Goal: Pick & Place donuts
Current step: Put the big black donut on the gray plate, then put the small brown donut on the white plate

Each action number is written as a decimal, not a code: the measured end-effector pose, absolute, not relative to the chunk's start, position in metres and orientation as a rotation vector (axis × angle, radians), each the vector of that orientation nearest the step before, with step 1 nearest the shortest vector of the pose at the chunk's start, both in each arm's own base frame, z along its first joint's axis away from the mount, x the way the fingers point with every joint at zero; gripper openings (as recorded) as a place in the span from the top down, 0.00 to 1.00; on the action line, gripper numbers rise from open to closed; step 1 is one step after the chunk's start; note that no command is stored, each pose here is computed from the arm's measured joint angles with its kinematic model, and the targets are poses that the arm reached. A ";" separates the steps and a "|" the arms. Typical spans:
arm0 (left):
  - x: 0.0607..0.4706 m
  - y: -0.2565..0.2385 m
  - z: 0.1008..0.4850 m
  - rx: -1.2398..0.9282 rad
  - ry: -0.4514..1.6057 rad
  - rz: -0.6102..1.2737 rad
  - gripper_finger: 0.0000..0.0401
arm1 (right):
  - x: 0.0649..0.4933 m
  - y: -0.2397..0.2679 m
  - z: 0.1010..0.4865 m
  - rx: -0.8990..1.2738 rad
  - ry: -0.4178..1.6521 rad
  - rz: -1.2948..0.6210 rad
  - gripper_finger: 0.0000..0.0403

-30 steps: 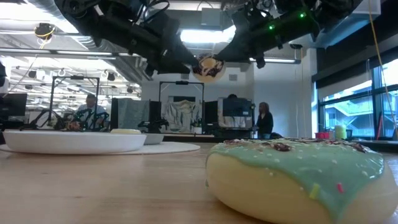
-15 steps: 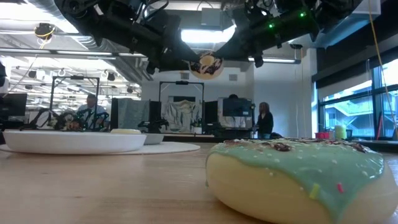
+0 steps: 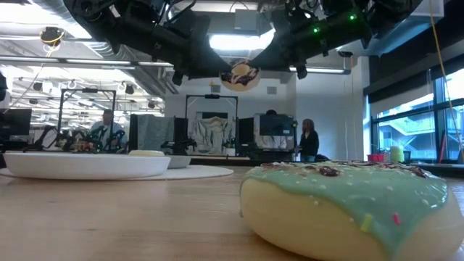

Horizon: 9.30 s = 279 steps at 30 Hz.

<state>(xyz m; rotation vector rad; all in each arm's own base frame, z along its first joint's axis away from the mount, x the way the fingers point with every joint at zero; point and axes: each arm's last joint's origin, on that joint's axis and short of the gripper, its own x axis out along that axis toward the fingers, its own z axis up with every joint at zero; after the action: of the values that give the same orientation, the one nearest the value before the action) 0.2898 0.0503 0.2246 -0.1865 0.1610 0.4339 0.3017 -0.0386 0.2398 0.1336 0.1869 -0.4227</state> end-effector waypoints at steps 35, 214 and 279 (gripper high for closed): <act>0.224 0.064 0.194 -0.439 0.802 0.698 0.96 | 0.251 -0.034 0.259 0.102 0.432 -0.429 0.47; 0.274 0.010 0.211 -0.257 0.541 0.554 0.48 | 0.355 -0.039 0.223 -0.067 0.615 -0.275 0.92; 0.294 0.021 0.220 -0.274 0.314 0.544 0.89 | 0.364 -0.016 0.243 -0.190 0.550 -0.376 0.91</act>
<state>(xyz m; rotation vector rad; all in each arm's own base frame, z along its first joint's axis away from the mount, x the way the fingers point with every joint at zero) 0.2943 0.0213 0.2200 -0.2741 0.3139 0.5440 0.3636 -0.0160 0.2426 -0.1903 0.5504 -0.3757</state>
